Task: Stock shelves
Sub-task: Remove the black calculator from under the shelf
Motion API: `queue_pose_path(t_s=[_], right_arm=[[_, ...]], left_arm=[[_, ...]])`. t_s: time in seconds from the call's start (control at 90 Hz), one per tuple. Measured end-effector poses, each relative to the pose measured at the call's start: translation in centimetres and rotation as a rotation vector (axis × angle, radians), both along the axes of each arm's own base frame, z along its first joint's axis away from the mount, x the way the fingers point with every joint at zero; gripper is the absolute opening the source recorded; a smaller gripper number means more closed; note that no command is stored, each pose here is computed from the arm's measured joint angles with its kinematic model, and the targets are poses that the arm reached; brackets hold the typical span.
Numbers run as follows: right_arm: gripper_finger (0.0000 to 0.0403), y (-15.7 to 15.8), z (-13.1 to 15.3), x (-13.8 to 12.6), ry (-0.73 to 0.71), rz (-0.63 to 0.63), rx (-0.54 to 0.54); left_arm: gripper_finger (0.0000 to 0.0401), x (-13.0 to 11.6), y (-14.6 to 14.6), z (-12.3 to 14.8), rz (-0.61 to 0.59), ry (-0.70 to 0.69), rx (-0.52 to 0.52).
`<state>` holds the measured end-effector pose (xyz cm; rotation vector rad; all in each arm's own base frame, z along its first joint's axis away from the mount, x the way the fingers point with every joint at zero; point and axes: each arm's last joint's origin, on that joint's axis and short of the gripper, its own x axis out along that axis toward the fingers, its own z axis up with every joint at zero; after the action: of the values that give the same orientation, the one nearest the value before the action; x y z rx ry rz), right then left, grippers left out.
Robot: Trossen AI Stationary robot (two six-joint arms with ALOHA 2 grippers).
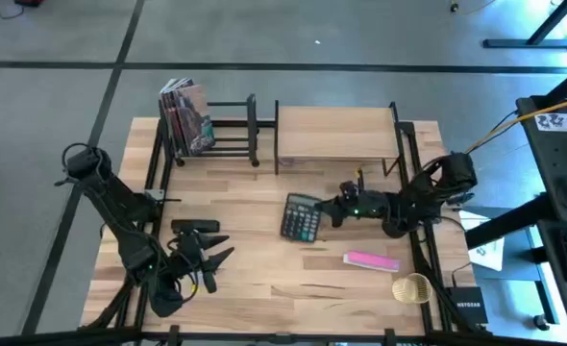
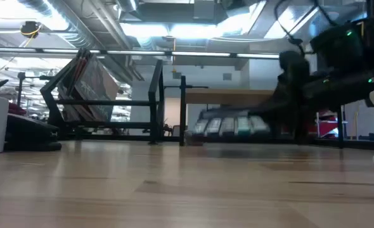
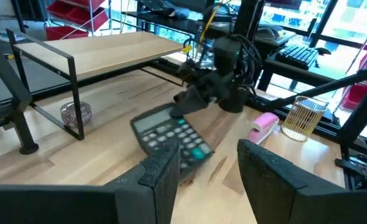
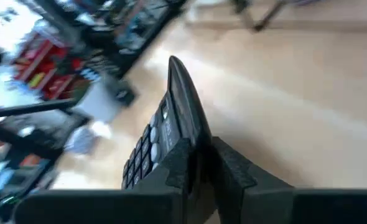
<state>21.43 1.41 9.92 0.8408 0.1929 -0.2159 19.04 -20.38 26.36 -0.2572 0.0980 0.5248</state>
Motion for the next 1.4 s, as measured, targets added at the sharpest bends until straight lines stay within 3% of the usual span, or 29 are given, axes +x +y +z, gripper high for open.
queue_pose_path(t_s=[0.278,0.544,0.911,1.2,1.4], right_arm=[[0.0023,4.0,2.7,2.7,-0.119,0.203,0.026],[0.0023,7.5,3.2,5.4,0.083,0.399,0.040],[0.0024,11.0,1.6,2.7,0.285,0.465,0.106],[0.0026,12.1,3.7,-0.3,0.352,0.304,0.038],[0.0041,12.1,5.0,-2.1,0.398,0.314,-0.012]], left_arm=[[0.0143,0.0,0.0,0.0,0.002,-0.001,0.005],[0.0143,0.0,0.0,0.0,0.003,-0.002,0.002],[0.0143,0.0,0.0,0.0,0.001,0.001,0.003],[0.0143,0.0,0.0,0.0,0.002,0.002,0.007],[0.0143,0.0,0.0,0.0,0.002,0.000,0.004]])
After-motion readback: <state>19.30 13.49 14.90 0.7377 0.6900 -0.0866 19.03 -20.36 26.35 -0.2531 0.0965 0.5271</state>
